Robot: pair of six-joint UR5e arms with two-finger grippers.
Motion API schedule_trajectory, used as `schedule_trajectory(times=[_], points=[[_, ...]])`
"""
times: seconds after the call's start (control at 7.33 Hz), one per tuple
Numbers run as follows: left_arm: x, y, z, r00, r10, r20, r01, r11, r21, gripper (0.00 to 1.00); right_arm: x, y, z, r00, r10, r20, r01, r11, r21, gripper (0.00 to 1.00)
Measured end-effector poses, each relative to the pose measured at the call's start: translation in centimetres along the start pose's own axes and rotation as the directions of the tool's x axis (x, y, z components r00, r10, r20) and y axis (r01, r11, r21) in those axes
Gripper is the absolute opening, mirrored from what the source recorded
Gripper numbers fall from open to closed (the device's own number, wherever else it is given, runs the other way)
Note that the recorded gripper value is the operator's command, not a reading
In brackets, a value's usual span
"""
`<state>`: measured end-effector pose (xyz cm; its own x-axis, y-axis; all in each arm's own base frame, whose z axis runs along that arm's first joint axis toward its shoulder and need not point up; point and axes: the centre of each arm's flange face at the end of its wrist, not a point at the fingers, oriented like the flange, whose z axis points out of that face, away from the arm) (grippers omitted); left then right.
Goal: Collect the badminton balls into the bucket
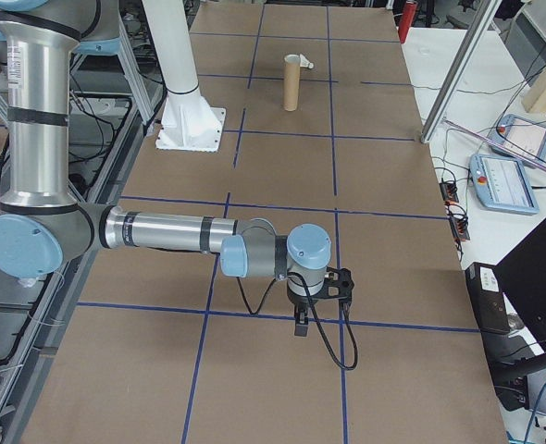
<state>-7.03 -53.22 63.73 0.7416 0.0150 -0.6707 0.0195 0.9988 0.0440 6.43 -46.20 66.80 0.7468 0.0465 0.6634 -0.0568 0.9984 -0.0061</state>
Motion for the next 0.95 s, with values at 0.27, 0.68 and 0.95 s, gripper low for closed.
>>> schedule_trajectory(times=[0.27,0.68,0.95], points=[[0.2,-0.2,-0.2,1.000,0.009,0.001,-0.009,1.000,0.008,1.00,0.0,0.0,0.0,1.000,0.000,0.000,0.000,1.000,0.000,1.00],[2.9,-1.1,-3.0,0.999,0.042,0.007,-0.043,0.997,0.068,1.00,0.0,0.0,0.0,1.000,0.000,0.000,0.000,1.000,0.000,1.00],[7.6,-1.2,-4.7,0.999,-0.031,-0.020,0.033,0.994,0.108,1.00,0.0,0.0,0.0,1.000,0.000,0.000,0.000,1.000,0.000,1.00]])
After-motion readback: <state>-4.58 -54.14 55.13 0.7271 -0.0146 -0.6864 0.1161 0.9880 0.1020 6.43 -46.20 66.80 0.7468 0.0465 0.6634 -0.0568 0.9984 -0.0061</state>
